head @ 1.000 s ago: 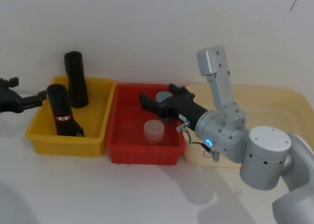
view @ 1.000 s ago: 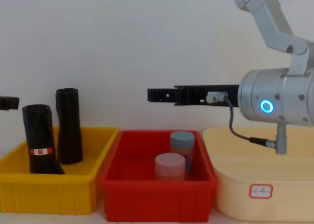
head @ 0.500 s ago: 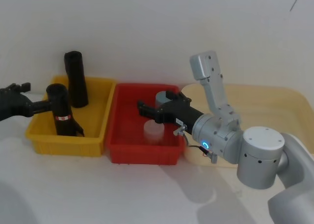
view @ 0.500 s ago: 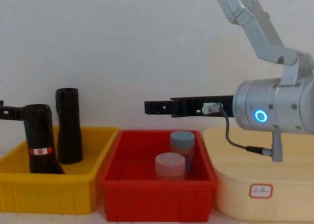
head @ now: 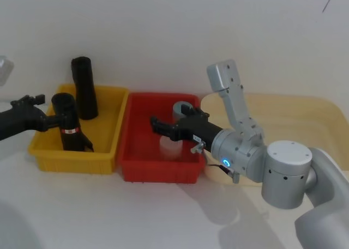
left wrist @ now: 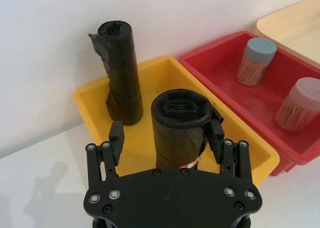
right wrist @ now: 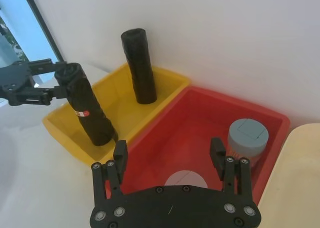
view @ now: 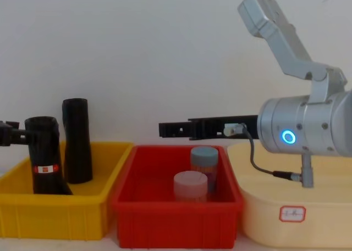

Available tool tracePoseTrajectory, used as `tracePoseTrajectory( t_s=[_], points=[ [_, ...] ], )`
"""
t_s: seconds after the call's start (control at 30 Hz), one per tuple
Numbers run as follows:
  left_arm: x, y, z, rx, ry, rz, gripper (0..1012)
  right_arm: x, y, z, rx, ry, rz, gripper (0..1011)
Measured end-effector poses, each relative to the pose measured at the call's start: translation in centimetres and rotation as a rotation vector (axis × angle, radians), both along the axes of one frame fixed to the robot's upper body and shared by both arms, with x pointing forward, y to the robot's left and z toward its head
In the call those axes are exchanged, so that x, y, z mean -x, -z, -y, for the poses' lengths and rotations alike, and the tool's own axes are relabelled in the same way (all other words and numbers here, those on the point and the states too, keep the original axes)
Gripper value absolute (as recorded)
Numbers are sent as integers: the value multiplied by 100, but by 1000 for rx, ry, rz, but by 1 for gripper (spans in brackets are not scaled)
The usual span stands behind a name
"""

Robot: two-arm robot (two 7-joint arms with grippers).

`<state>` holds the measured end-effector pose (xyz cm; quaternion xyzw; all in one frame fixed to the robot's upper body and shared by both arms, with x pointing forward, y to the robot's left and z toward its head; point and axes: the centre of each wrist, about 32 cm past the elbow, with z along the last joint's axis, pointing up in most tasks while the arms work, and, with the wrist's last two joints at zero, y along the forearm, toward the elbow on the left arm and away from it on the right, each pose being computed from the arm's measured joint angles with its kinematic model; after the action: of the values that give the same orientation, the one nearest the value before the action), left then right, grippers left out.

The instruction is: Pick up the garbage bag with the one hand and transfer it to the other hand.

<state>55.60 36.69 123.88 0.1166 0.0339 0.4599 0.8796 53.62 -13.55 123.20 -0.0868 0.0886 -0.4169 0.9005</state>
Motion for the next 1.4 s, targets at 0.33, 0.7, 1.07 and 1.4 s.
tracePoseTrajectory(
  t_s=[0.33,0.7,1.07,1.4],
  points=[
    [-156,110,98,5,19,-14,1001,-48,39,29,-1,-2,-23,1000],
    [-281,178,216,14,57,-33,1001,-90,75,62,-5,-4,-46,999],
    [-324,210,270,15,73,-47,1002,-107,123,65,-8,-16,-71,1000],
    [-328,218,282,15,73,-49,1002,-127,172,50,9,-24,-88,999]
  ],
)
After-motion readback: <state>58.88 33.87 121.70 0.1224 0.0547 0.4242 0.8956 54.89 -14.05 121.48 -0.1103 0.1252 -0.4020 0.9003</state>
